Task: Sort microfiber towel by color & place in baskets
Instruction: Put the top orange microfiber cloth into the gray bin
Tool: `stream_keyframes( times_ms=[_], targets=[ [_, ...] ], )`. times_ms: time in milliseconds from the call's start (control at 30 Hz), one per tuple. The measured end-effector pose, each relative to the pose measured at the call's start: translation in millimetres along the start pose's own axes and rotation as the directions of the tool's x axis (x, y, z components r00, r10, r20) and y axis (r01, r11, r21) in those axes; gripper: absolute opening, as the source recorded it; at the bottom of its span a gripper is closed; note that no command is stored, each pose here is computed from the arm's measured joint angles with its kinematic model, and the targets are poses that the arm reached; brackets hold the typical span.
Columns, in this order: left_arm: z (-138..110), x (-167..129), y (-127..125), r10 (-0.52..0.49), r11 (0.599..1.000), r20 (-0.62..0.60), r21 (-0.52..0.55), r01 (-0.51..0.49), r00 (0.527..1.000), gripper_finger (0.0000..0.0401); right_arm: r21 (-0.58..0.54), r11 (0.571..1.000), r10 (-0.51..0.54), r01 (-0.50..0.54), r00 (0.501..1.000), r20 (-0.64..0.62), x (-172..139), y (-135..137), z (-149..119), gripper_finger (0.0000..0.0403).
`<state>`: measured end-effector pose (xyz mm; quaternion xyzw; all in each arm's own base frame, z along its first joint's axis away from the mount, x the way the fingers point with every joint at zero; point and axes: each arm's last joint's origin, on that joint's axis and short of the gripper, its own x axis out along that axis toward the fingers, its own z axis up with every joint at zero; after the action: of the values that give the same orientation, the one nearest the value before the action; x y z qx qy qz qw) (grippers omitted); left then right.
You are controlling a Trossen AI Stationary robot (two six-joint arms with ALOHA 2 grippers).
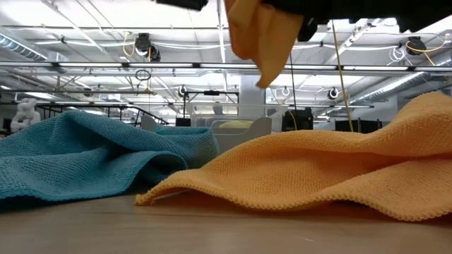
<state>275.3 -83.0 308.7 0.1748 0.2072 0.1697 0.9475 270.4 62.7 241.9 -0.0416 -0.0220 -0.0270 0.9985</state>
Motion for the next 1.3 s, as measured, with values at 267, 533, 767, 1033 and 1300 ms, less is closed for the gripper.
stream_keyframes(
  times_ms=[267,533,767,1033,1300],
  targets=[
    [-19,-10,10,0.117,0.991,-0.161,-0.041,-0.125,0.980,0.0294,0.010,0.998,-0.067,0.067,0.998,0.021,25,-9,-33,0.0004],
    [-39,-17,23,0.382,0.915,-0.260,-0.028,-0.402,0.887,0.0294,0.092,0.988,-0.128,0.125,0.991,0.029,39,-30,-58,0.0004],
    [-42,-14,29,0.367,0.918,-0.296,-0.036,-0.395,0.882,0.0294,0.149,0.983,-0.106,0.104,0.994,0.003,51,-38,-74,0.0004],
    [-39,-7,23,0.290,0.949,-0.290,-0.032,-0.312,0.912,0.0294,0.118,0.987,-0.099,0.112,0.989,-0.109,81,-32,-97,0.0004],
    [-40,3,11,0.097,0.995,-0.225,0.014,-0.096,0.970,0.0294,0.115,0.984,-0.105,0.139,0.959,-0.263,96,-33,-114,0.0004]
  ],
)
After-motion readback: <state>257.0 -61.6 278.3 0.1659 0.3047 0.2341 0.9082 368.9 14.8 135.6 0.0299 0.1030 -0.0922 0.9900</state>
